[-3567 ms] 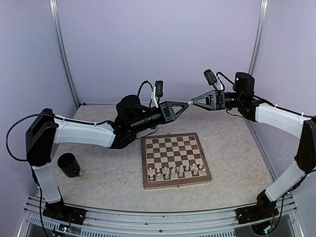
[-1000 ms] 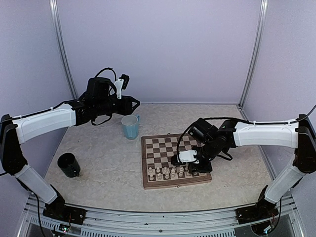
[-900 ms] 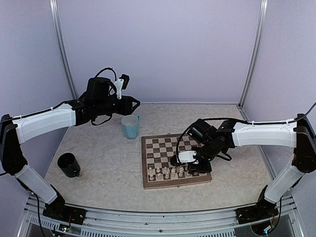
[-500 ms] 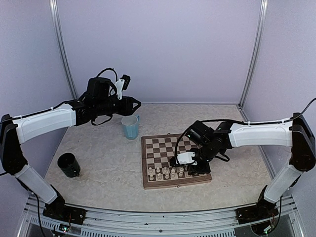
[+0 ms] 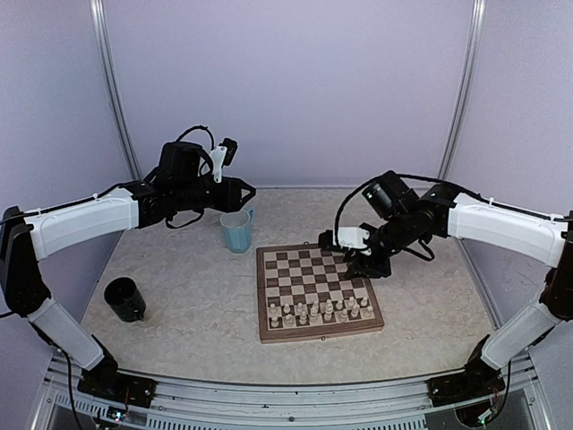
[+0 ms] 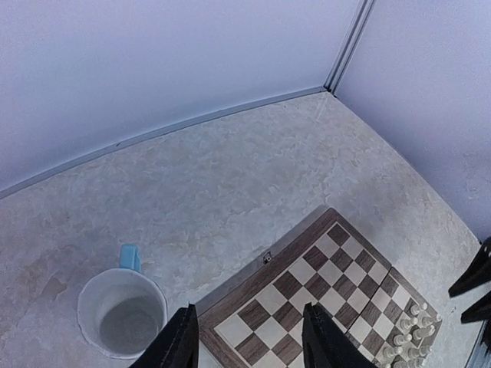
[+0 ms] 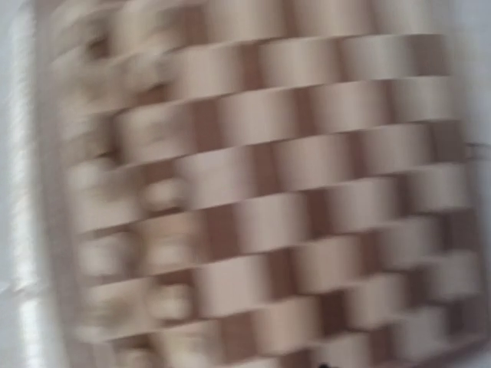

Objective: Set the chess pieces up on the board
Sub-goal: Place the bishop on f1, then reset both arms

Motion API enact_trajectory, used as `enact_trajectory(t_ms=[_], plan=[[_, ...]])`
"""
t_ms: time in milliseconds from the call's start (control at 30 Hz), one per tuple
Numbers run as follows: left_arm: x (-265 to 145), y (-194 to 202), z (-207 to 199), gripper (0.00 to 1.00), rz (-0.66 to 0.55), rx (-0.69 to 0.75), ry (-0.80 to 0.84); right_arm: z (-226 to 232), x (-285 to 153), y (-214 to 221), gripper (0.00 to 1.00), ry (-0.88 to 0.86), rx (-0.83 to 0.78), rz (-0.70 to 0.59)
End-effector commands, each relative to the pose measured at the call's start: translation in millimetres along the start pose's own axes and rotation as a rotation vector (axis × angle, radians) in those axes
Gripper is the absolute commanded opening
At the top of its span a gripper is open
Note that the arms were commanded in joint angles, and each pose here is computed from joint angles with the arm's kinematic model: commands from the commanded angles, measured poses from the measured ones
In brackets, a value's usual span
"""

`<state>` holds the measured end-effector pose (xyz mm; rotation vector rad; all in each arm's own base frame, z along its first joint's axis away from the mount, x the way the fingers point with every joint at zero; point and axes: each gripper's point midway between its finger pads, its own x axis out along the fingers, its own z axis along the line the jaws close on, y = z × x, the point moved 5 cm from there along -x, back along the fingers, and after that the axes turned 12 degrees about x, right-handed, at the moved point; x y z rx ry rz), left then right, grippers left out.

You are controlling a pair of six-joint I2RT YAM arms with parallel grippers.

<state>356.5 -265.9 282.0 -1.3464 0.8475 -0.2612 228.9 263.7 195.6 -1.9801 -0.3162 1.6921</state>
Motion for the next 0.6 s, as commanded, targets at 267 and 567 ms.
enact_trajectory(t_ms=[267, 567], plan=[[-24, -30, 16, 0.52, -0.008, 0.050, -0.144, -168, -146, 24, 0.99, 0.540, 0.532, -0.605], [-28, -30, 19, 0.99, 0.015, 0.053, -0.167, -180, -141, 31, 0.99, 0.586, 0.664, -0.652]])
